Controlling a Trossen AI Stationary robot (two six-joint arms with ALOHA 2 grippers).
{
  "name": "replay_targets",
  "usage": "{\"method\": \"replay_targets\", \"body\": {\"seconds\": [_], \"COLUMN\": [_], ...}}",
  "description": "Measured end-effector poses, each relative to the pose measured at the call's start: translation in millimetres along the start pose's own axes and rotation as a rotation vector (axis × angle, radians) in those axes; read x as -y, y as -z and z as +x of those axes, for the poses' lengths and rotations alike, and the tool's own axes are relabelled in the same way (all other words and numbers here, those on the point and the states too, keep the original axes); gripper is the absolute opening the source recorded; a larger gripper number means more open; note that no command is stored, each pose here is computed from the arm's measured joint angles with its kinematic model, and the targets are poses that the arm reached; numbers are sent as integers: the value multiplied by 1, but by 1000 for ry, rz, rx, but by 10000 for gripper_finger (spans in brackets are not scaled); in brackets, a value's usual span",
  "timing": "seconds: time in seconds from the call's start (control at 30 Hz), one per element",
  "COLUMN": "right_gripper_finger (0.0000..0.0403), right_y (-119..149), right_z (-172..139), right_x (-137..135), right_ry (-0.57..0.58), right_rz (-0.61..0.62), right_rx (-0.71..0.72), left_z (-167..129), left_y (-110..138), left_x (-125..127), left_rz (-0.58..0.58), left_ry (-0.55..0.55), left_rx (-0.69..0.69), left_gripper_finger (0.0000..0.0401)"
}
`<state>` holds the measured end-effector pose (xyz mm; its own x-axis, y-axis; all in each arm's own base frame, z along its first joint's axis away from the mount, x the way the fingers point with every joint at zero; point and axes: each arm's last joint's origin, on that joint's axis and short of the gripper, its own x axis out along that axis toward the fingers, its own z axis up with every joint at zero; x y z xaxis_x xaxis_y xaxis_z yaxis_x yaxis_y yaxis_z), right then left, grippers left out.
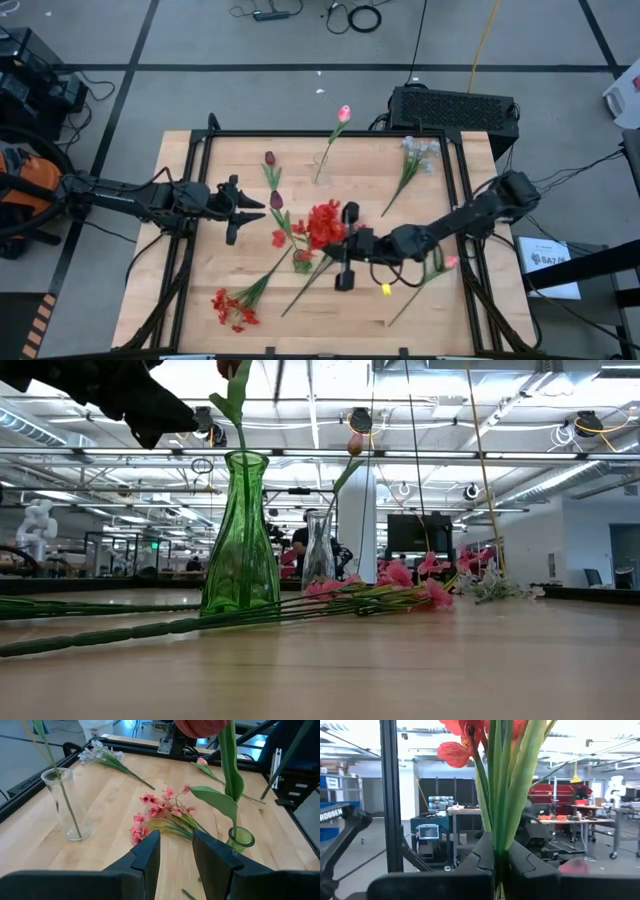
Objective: Sort flowers into vase by color
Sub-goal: Put the top orange flowers into the green flower vase
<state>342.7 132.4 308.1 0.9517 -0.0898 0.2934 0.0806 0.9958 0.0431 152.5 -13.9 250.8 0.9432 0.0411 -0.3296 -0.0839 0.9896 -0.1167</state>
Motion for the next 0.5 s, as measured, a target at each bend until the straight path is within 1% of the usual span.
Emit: {"method": "replay_targets", "body": {"seconds": [0.13, 0.2, 0.5], "right_gripper_finger": [0, 0, 0], "right_y": [22, 30, 53], "right_z": [9, 12, 19], "right_x": [7, 9, 16], "right_ry": [-22, -34, -23], "right_rz": [26, 17, -13], "right_rx": [-17, -31, -80], "left_z": [0, 0, 0], "left_y": [0, 0, 0], "left_x": [0, 0, 0], "left_rz": [0, 0, -1], "left_ry": [0, 0, -1], "left_rx": [0, 0, 1], "left_gripper_finger": [122, 122, 122]}}
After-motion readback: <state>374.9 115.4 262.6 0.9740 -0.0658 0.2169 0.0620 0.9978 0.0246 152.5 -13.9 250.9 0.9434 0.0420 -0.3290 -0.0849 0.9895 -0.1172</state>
